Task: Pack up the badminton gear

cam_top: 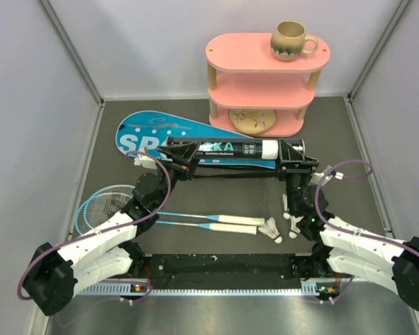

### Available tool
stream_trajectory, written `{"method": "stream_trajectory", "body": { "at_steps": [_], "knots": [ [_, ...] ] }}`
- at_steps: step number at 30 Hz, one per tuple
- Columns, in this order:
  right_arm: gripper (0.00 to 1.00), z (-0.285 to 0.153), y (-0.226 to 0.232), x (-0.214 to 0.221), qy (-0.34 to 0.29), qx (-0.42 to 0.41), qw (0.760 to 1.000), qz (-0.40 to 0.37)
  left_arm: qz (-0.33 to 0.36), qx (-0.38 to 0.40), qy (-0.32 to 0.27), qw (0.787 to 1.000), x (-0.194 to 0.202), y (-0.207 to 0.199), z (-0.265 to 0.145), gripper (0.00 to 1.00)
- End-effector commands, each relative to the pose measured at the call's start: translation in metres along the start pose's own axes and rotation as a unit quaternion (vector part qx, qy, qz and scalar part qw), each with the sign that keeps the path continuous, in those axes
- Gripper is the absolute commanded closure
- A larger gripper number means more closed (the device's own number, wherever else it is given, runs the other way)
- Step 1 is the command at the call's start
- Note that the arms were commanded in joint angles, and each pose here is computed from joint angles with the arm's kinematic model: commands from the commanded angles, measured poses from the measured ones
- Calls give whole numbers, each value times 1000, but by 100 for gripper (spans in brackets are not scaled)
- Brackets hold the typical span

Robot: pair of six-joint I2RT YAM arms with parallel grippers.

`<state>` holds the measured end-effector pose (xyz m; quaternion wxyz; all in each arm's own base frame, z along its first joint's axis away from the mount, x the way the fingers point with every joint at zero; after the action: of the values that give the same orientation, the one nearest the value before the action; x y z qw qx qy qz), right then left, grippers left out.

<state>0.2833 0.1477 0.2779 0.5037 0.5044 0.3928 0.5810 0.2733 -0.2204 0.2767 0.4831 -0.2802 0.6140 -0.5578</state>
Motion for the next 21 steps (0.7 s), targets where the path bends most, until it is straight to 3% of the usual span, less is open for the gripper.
{"method": "stream_trajectory", "body": {
  "at_steps": [1,5,7,9,10,12,13,14,15,18,21],
  "knots": [
    [86,-6,18,-2,11,-25,996,89,30,54,-66,996,-27,-39,8,3],
    [87,-9,22,3,44,-18,993,108,49,91,-66,992,-25,-48,7,4],
    [85,-12,17,7,59,-1,993,99,71,120,-69,988,-25,-57,3,17],
    [79,-18,21,6,74,-2,993,90,82,122,-66,987,-23,-56,1,25],
    [65,-19,8,5,80,20,995,63,100,125,-68,985,-24,-57,0,33],
    [35,-25,2,10,129,47,990,-4,119,124,-76,982,-27,-57,-5,41],
    [15,-28,-7,12,149,72,985,-49,148,114,-80,979,-29,-52,-5,47],
    [8,-35,-25,11,168,125,971,-116,164,104,-91,977,-33,-49,-6,47],
    [3,-42,-33,12,206,122,946,-217,177,103,-103,973,-39,-52,-10,48],
    [1,-59,-63,-6,254,170,867,-394,256,75,-149,952,-59,-49,-16,51],
    [1,-62,-65,-16,275,171,817,-477,313,50,-171,933,-72,-48,-19,55]
  ]
}}
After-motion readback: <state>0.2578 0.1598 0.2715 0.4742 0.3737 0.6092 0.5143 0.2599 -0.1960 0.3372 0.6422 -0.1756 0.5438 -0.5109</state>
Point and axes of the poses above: each gripper's point midway between its finger pads, its own z axis out along the fingers, its own y axis along the line the jaws close on, x = y × z, the point moved 1 cm from there along -z, back along the fingers, and after that the axes turned 12 degrees about z, right-handed, at the moved point
